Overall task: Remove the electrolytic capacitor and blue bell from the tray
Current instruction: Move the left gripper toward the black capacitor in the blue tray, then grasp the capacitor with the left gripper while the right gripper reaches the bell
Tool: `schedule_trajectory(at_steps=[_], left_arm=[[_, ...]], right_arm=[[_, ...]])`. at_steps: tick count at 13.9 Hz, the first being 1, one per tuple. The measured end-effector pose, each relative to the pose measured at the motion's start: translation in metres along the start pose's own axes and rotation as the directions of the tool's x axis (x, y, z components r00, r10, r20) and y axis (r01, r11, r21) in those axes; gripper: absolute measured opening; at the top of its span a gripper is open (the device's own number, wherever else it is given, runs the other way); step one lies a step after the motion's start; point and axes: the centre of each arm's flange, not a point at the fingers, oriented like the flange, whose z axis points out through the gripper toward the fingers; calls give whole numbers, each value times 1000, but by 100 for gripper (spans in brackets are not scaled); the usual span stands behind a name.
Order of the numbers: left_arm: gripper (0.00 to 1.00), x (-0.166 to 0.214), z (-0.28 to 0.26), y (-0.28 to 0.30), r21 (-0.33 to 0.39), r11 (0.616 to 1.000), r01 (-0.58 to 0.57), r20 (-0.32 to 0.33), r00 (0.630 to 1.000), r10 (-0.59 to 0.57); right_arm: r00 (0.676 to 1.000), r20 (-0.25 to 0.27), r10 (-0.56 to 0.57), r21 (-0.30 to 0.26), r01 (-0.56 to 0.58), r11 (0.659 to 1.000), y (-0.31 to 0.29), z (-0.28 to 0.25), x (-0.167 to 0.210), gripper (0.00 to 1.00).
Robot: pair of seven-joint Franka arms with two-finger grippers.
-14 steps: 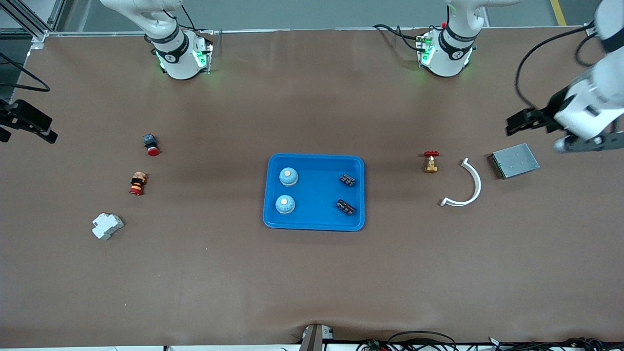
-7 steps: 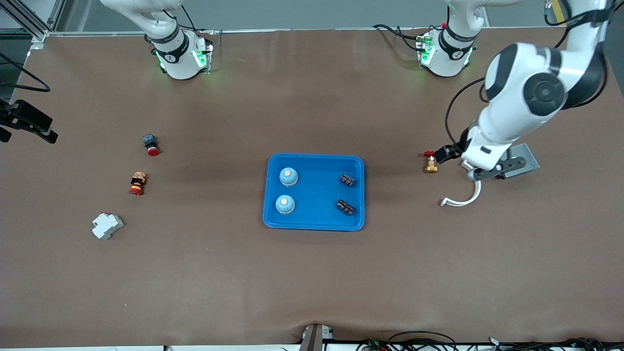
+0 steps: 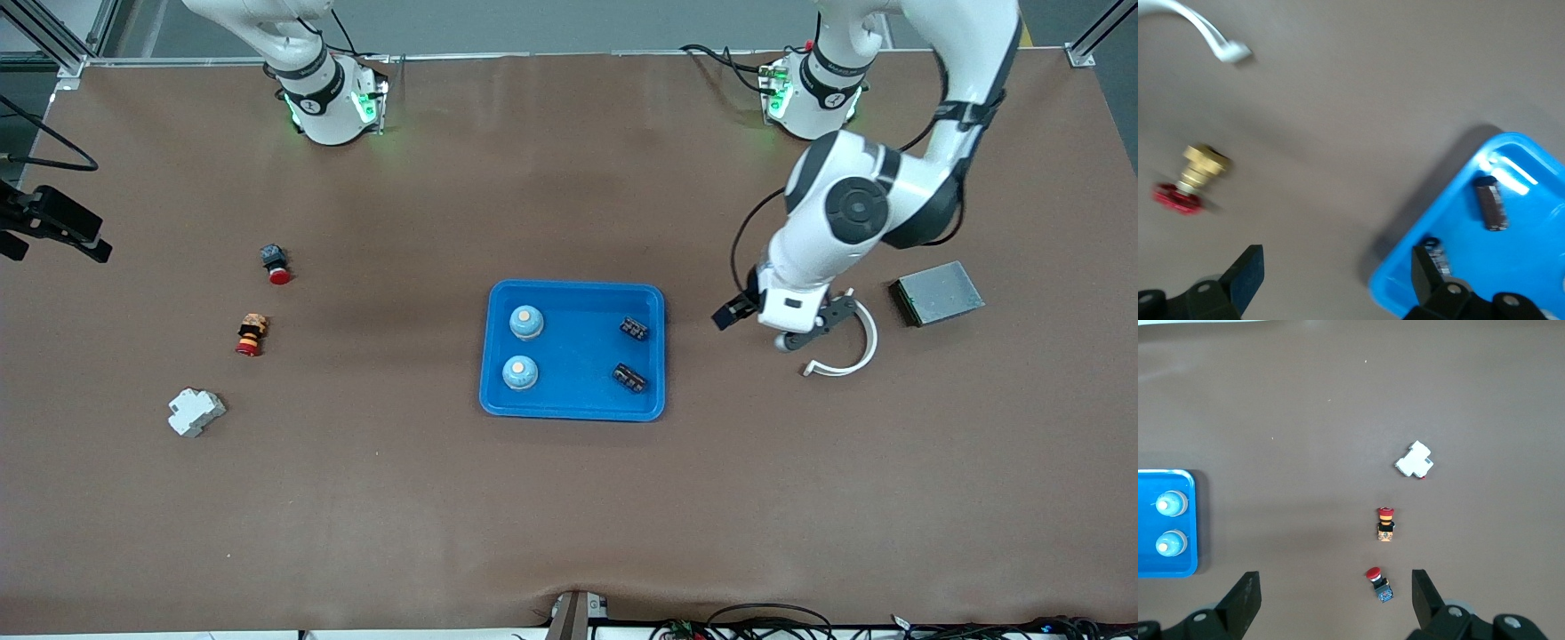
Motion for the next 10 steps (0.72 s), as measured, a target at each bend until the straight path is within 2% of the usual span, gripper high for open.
schedule_trajectory(at_steps=[2, 3, 4, 7, 10], left_arm=[[77, -15, 16, 26, -31, 997, 71, 9, 997, -71], [77, -22, 23, 39, -40, 994, 105, 19, 994, -105], [73, -27, 30, 53, -43, 990, 133, 28, 991, -132], [70, -40, 55, 86, -33, 978, 206, 10, 979, -206], [65, -54, 92, 103, -1, 970, 243, -1, 970, -243]], right_arm=[[999, 14, 30, 6, -30, 1000, -17, 23, 2, 100], [999, 30, 33, 6, -33, 999, -32, 42, 2, 100], [999, 44, 25, 8, -25, 1000, -48, 61, 1, 100], [998, 44, 39, 27, -40, 999, -88, 104, -3, 100], [996, 35, 79, 36, -81, 996, -116, 121, -9, 100]])
